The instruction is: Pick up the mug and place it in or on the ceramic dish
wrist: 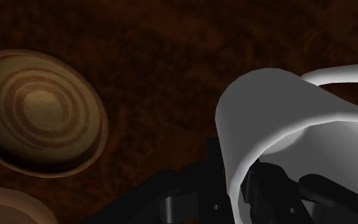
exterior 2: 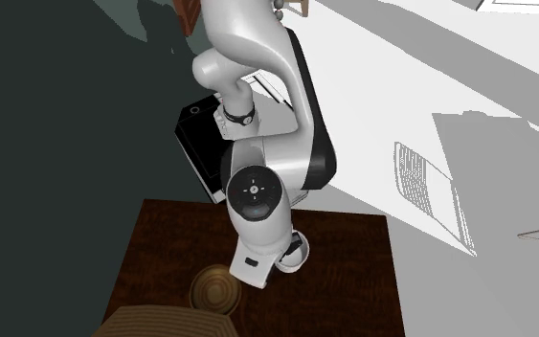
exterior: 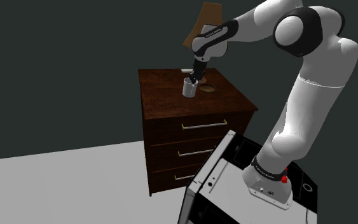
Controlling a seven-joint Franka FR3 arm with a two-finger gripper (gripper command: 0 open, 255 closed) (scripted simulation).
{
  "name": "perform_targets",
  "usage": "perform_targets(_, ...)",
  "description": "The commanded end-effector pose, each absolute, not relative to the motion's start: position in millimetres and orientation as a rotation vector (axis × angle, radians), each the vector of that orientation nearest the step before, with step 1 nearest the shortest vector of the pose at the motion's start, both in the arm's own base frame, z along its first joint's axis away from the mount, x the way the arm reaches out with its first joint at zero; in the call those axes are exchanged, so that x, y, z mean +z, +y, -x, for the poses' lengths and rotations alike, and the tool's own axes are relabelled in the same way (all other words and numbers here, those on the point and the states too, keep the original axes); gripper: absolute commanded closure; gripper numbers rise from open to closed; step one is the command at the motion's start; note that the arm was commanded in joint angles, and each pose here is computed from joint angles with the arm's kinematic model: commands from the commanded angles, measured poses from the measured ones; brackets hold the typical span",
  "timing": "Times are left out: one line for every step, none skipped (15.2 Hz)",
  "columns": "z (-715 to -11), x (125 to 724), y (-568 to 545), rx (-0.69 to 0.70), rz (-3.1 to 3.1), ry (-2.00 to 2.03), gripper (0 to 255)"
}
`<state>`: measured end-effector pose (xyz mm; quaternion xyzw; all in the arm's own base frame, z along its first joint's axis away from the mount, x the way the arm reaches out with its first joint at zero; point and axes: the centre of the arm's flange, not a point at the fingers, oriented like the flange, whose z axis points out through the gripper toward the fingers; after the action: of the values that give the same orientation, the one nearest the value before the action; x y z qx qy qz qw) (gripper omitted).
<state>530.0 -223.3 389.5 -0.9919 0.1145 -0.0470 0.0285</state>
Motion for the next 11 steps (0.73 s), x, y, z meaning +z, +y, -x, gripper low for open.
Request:
perform_targets(-530, 400, -223, -0.145, 3.061, 0.354, 255)
perform_targets(-530, 405, -223, -0.145, 3.061, 0.354, 255)
perform_targets(-530, 410, -223, -0.145, 3.061, 0.354, 255)
perform_targets(-530, 416, -223, -0.145, 3.061, 0.354, 255)
perform_targets(-530, 421, -223, -0.145, 3.061, 0.354, 255)
perform_targets(-530, 426, -223, -0.145, 3.061, 0.354, 255)
perform_targets(-530, 432, -223, -0.145, 3.061, 0.354, 255)
perform_targets(-530, 437, -223, -0.145, 3.061, 0.354, 255)
perform_targets(-530, 442, -223, -0.145, 3.061, 0.354, 255)
perform_targets(-530, 447, -223, -0.145, 3.061, 0.354, 255)
perform_targets(-530, 453, -223, -0.145, 3.061, 0.354, 255)
